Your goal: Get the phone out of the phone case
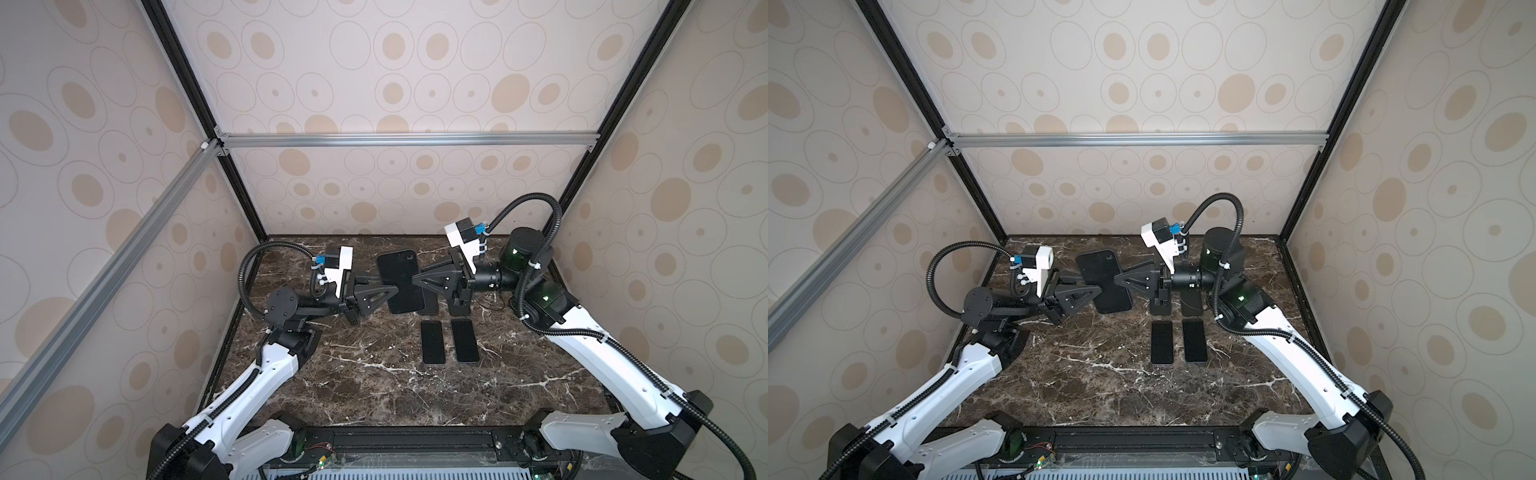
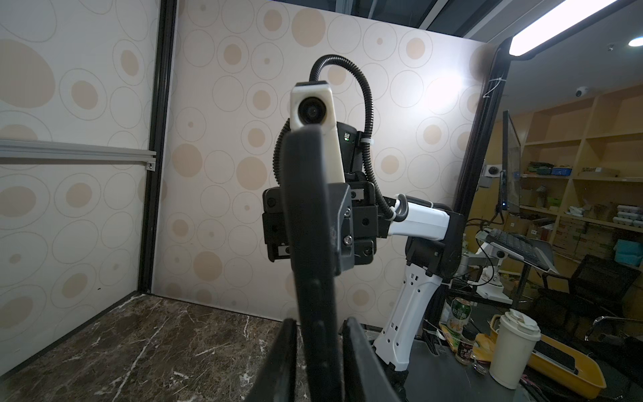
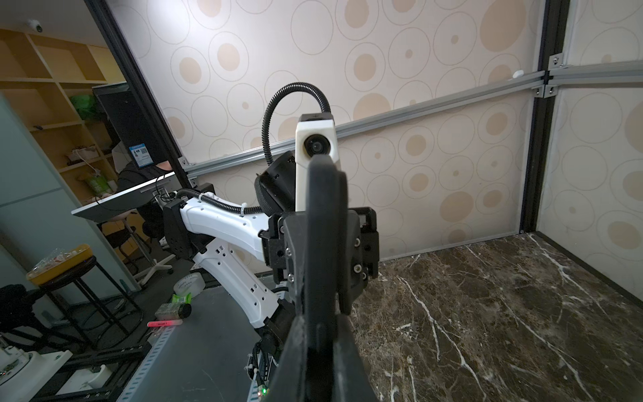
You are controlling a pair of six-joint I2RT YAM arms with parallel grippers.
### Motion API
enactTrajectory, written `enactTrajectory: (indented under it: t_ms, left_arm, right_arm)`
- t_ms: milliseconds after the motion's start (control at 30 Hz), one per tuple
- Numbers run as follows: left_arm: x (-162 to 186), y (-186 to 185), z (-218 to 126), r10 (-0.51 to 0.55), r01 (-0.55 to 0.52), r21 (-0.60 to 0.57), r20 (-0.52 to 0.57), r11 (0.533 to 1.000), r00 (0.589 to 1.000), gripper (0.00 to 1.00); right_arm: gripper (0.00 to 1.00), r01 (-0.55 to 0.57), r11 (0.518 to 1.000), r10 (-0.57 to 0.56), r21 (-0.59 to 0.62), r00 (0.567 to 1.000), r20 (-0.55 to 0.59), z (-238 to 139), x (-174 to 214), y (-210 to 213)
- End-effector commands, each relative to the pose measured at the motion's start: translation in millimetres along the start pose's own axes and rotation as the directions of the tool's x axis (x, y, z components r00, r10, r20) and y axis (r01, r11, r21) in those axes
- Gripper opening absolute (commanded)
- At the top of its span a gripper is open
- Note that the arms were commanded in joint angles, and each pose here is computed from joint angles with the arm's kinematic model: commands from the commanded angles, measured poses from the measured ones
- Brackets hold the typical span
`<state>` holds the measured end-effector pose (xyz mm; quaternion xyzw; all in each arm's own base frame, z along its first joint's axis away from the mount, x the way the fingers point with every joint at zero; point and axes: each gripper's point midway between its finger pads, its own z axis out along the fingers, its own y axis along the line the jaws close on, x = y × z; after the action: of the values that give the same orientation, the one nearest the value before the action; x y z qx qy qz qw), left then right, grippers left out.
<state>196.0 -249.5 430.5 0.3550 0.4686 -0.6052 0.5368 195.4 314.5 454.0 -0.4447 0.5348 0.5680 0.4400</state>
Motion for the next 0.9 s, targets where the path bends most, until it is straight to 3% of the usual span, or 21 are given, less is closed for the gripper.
enactTrajectory:
  t_ms: [0,333,767,867]
  left_arm:
    - [-7.9,-12.7,1.2,0.046,-0.047,0.037,0.012,0.998,0.999,0.22]
    - [-10.5,-12.5,2.0,0.054,-0.054,0.036,0.016,0.998,0.998,0.20]
    - [-10.4,-10.6,2.6,0.049,-0.050,0.032,0.017,0.998,0.999,0.00]
    - [-11.0,-8.2,2.8,0.052,-0.053,0.018,0.018,0.998,0.998,0.00]
  right_arm:
    - [0.00,0.087,0.995,-0.084,-0.047,0.995,0.060,-3.4,-23.8,21.3]
    - [0.00,0.082,0.996,-0.082,-0.031,0.997,0.005,-3.9,-9.5,17.4]
    - [0.01,0.092,0.995,-0.091,-0.032,0.995,0.039,-3.9,-18.0,18.5]
    - [0.28,0.093,0.996,-0.093,-0.007,0.994,0.058,-5.6,-21.4,17.5]
